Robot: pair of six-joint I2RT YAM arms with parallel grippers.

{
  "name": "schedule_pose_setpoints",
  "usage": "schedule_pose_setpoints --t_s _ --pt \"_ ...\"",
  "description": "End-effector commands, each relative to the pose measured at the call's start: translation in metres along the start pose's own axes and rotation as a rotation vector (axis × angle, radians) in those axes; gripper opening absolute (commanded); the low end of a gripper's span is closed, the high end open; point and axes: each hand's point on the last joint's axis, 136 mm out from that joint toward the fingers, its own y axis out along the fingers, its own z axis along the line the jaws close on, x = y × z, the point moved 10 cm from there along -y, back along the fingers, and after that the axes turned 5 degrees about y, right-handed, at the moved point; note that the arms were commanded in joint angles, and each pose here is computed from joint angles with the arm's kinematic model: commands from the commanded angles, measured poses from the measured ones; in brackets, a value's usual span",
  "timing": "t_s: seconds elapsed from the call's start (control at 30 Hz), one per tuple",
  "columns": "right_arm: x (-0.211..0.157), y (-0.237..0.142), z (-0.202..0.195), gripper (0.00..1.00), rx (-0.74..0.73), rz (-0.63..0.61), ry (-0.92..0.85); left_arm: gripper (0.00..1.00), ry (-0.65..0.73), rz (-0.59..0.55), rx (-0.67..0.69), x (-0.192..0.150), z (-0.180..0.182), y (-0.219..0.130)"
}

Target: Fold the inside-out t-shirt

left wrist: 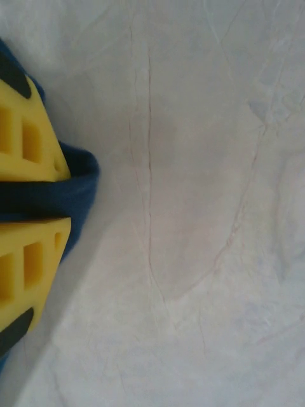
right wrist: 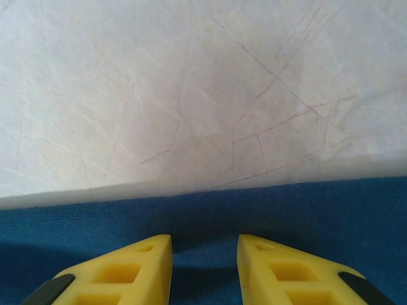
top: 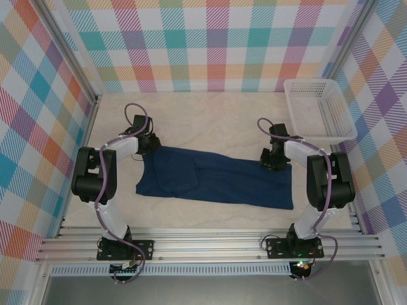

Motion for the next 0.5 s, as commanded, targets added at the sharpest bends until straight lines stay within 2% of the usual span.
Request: schedule_pose_setpoints --t_s 0.0,0.1,0.27,0.37,0.47 --pt "0.004 -0.019 0.005 0.34 0.072 -0.042 -0.042 0.36 -0.001 -0.047 0.064 0.007 0.009 -0.016" --pt "-0.001 -0.035 0.007 0.37 0.138 -0.080 -0.060 0.46 -0.015 -0.061 0.041 0.000 0.009 -0.031" --pt "-0.019 -0.052 0.024 0.41 0.265 -0.107 -0.131 0.55 -0.016 -0.051 -0.039 -0.032 0.008 -0.054" --pt "-0.031 -0.056 0.047 0.44 0.316 -0.117 -0.211 0.67 -0.017 -0.033 -0.015 -0.050 0.019 -0.060" --pt "-0.035 -0.057 0.066 0.45 0.339 -0.113 -0.261 0.79 -0.003 0.004 -0.060 -0.057 0.024 -0.064"
